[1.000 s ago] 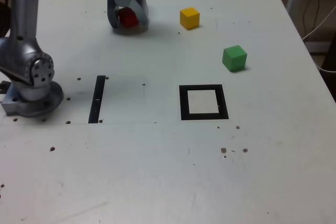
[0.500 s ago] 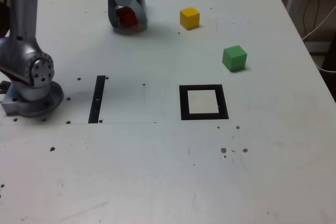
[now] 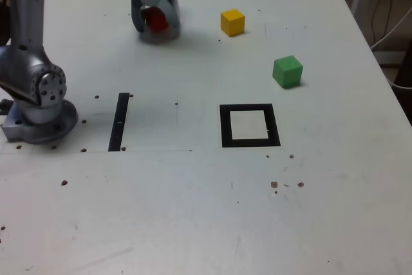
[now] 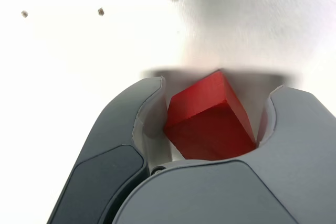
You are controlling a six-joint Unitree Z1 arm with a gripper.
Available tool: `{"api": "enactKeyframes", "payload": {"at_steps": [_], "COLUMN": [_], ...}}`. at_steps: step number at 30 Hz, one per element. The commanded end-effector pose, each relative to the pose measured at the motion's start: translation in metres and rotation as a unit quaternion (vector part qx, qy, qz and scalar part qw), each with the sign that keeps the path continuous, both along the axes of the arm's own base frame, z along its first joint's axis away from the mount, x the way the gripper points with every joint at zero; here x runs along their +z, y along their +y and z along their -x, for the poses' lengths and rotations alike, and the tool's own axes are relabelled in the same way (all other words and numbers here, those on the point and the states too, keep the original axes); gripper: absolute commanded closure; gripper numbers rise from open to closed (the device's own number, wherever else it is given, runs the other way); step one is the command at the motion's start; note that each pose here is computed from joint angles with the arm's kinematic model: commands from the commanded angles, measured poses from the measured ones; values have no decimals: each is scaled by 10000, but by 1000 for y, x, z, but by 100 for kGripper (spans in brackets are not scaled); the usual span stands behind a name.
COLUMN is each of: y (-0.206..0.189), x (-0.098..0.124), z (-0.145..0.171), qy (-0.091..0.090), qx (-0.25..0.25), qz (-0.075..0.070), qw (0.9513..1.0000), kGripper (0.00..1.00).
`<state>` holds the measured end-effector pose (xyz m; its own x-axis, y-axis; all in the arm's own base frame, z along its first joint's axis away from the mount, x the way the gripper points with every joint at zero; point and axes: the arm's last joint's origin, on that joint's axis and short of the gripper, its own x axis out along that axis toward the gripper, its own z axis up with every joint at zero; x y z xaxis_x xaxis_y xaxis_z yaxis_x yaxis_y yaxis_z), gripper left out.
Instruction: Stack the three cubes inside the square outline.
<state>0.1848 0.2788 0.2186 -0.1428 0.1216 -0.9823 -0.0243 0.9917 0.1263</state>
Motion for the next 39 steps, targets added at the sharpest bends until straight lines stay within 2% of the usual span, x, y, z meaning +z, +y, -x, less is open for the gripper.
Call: {"api": "enactKeyframes", "payload": {"at_steps": [1, 4, 7, 12, 19, 23, 32, 36, 39], "y": [-11, -27, -50, -90, -152, -184, -243, -265, -281], "x": [12, 25, 38, 46, 55, 57, 51, 51, 55], "z": [1, 0, -2, -3, -10, -20, -60, -85, -103], "qy": [-14, -51, -161, -294, -466, -537, -581, -536, -398], "qx": [-92, -243, -403, -549, -698, -709, -591, -628, -644], "qz": [10, 67, 95, 124, -44, -69, -166, -81, 1], "qw": [10000, 9997, 9990, 9980, 9965, 9960, 9964, 9966, 9971], "kGripper": [54, 54, 54, 54, 54, 55, 58, 58, 58]}}
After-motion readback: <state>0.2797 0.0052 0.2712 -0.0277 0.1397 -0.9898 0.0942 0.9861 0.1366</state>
